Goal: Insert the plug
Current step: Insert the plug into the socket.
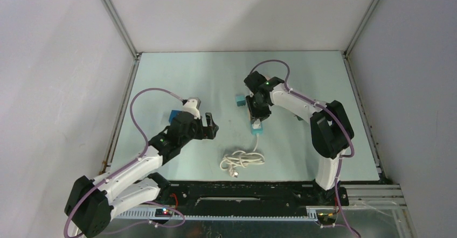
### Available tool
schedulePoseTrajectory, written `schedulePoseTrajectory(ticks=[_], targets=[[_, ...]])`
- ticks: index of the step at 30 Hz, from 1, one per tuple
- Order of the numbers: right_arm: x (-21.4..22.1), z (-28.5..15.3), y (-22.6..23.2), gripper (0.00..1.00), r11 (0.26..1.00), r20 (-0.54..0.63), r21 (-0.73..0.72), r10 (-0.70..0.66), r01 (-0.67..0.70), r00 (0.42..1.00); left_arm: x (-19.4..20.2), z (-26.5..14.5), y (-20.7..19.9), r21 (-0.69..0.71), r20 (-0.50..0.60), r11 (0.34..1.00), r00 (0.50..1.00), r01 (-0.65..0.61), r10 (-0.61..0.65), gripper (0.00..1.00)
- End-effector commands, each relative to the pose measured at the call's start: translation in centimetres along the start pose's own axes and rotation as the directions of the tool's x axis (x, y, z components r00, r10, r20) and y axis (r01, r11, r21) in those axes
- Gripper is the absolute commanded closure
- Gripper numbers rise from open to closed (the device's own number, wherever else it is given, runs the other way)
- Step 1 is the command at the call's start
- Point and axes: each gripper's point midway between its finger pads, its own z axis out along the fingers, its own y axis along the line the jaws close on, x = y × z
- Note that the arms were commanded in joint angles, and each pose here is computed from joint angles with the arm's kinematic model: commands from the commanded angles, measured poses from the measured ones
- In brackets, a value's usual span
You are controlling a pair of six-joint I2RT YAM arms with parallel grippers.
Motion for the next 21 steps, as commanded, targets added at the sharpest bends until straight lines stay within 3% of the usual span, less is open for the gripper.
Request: schedulePoseTrajectory(ticks=[1, 21], targets=[[1.9, 1.0, -1.5, 1.0, 0.996, -0.081, 0.086, -0.002, 0.009, 0.997, -0.5, 0.1, 0.1, 0.001, 0.031, 1.0, 0.999, -0.027, 0.027, 0.09], [1.3, 2.0, -3.4, 1.0, 0.985, -0.114, 0.164, 0.07, -0.051, 0.991, -1.1, 0.1, -0.4, 0.014, 0.047, 1.0, 0.999, -0.021, 0.02, 0.08]])
